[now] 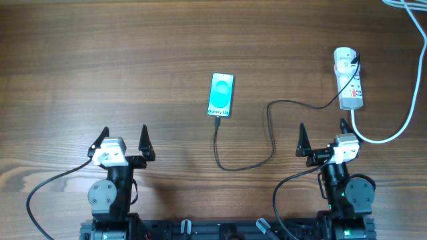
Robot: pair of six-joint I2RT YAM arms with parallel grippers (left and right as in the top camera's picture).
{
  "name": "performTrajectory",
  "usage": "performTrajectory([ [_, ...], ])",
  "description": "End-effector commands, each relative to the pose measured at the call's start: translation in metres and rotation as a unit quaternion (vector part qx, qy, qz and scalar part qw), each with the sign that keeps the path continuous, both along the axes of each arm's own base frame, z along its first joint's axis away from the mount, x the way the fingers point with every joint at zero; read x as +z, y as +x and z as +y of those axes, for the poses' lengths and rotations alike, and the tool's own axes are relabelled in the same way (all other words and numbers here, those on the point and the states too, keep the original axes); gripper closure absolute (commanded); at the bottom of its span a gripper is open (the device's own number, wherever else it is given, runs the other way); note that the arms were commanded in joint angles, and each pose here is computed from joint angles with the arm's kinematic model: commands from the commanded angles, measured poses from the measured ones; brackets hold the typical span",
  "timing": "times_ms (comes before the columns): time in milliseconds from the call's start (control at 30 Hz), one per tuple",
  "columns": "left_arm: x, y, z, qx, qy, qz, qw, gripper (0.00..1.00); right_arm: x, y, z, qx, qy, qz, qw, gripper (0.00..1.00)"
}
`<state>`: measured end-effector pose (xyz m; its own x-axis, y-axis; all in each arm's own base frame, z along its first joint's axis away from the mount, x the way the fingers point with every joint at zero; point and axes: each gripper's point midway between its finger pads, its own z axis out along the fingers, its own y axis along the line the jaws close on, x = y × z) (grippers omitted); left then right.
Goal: Plug charger to phone and switch on socket
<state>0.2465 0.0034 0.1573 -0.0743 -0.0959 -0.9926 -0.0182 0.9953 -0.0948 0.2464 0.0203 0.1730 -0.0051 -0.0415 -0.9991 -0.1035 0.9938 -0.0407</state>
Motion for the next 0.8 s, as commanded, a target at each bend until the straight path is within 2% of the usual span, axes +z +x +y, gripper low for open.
performTrajectory([
  [0,-0.0005,-0.0004,-0.0024,-0.009,0.009,-0.001,1.000,0.00,0.0014,-0.0003,-0.0006,-0.003,0.009,-0.003,1.000,0.00],
  [767,-0.0005,-0.0004,-0.0024,-0.009,0.009,-0.001,1.000,0.00,0.0027,-0.0004,-0.0018,-0.006,0.008,-0.006,1.000,0.00],
])
